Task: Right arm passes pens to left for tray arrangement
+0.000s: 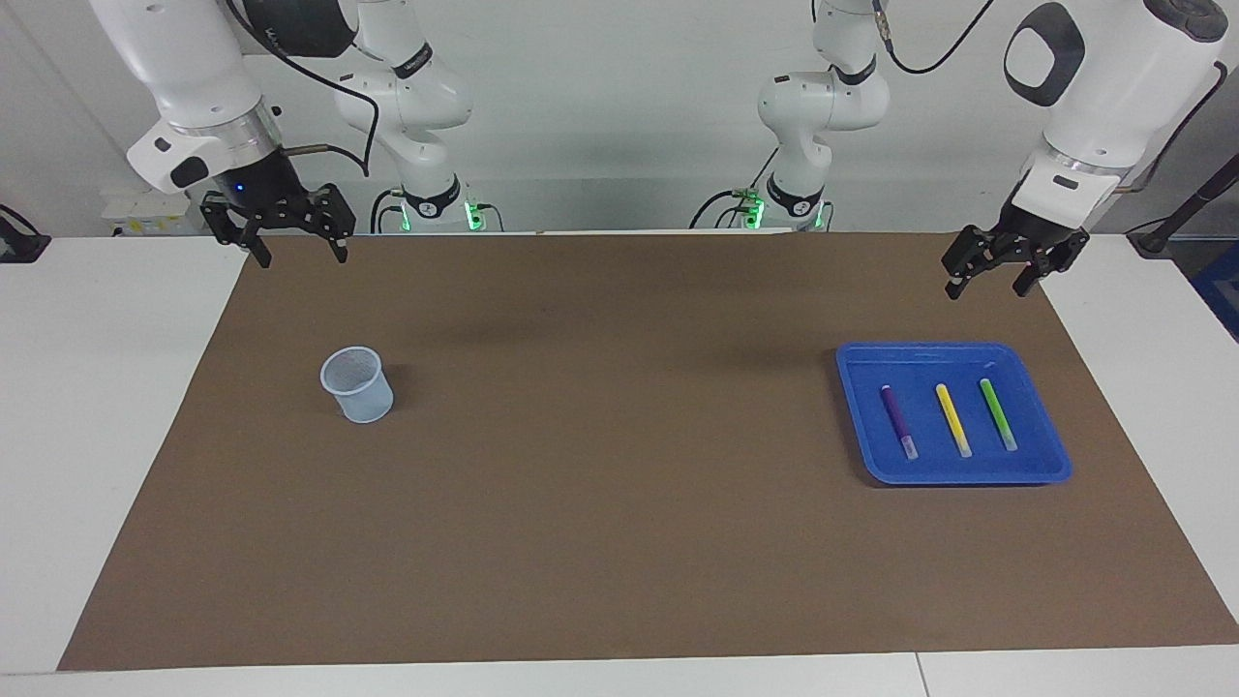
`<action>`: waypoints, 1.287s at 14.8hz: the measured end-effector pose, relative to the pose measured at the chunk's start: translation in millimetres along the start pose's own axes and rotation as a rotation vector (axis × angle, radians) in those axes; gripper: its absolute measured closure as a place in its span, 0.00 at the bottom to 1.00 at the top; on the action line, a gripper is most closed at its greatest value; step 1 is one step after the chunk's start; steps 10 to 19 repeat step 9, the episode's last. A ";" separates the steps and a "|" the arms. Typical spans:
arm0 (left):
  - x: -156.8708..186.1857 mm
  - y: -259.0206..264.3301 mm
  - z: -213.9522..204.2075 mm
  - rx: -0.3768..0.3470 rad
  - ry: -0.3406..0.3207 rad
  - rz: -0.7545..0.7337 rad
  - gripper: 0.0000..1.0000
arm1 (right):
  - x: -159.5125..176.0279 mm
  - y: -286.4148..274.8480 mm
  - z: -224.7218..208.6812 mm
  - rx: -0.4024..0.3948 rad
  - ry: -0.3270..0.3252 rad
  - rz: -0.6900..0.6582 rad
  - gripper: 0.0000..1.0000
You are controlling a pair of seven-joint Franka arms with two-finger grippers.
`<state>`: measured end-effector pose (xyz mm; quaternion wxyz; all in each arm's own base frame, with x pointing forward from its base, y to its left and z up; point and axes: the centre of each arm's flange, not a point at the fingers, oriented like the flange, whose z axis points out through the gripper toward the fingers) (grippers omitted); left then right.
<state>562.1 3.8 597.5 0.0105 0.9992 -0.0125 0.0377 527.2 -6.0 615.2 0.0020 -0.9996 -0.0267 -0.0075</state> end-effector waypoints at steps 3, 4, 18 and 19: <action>-4.2 0.8 -4.5 -0.001 -0.034 0.001 0.00 | 0.0 0.0 0.0 0.000 0.000 0.000 0.00; -4.7 1.1 -6.7 -0.002 -0.037 0.002 0.00 | 0.0 0.0 0.0 0.000 0.000 0.000 0.00; -5.1 1.3 -7.9 -0.002 -0.041 0.002 0.00 | 0.0 0.0 0.0 0.000 0.000 0.000 0.00; -5.1 1.3 -7.9 -0.002 -0.041 0.002 0.00 | 0.0 0.0 0.0 0.000 0.000 0.000 0.00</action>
